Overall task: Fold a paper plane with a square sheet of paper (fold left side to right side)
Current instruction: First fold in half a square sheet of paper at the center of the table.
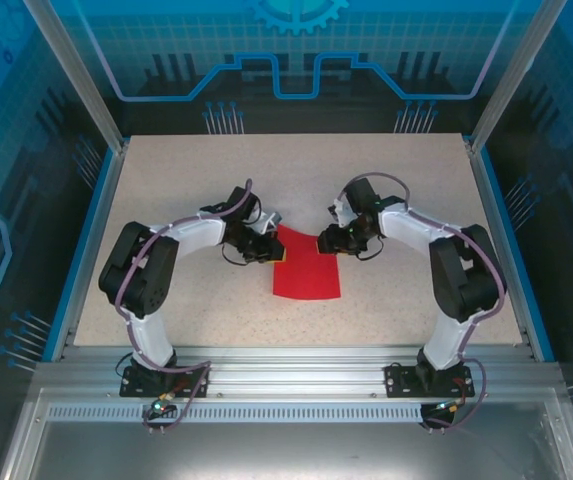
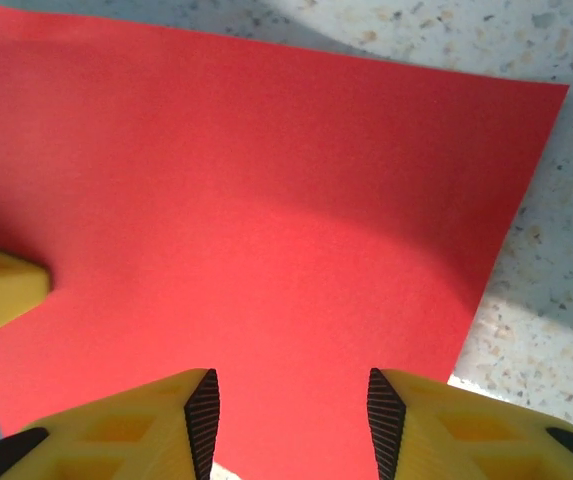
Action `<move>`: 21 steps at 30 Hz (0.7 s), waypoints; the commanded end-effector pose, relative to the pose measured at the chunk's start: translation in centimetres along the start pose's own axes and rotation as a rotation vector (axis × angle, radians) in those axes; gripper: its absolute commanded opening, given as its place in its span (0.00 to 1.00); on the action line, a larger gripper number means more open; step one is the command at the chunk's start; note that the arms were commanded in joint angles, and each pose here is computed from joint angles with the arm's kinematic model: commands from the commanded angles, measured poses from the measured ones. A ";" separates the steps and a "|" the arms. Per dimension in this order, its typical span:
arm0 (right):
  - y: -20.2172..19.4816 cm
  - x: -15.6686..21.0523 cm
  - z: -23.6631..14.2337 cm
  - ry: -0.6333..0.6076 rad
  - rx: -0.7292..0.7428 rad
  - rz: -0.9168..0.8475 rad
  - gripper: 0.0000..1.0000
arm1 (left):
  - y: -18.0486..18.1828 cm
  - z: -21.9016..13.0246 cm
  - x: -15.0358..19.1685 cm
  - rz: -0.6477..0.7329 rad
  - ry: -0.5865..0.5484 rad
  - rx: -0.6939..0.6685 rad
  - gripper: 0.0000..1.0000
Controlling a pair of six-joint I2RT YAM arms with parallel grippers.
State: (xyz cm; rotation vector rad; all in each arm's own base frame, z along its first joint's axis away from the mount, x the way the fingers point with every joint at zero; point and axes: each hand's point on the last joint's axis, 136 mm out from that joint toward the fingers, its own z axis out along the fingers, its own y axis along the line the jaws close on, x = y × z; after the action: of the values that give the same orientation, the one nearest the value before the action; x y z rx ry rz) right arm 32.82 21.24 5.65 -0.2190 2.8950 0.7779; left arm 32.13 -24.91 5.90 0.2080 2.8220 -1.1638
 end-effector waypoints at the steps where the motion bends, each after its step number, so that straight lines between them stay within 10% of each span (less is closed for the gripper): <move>1: -0.8 -0.5 0.9 0.006 0.047 0.033 0.46 | -0.3 -0.3 -0.6 0.008 0.001 -0.021 0.13; 21: -3.4 2.1 3.6 0.108 0.094 0.067 0.43 | -5.7 0.3 -1.1 0.029 0.026 0.172 0.50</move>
State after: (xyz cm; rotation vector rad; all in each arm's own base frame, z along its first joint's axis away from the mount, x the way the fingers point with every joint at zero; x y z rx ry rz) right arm 32.62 20.28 1.87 -0.1620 2.9972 0.6808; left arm 31.95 -27.70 8.36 0.2664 2.7725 -1.2971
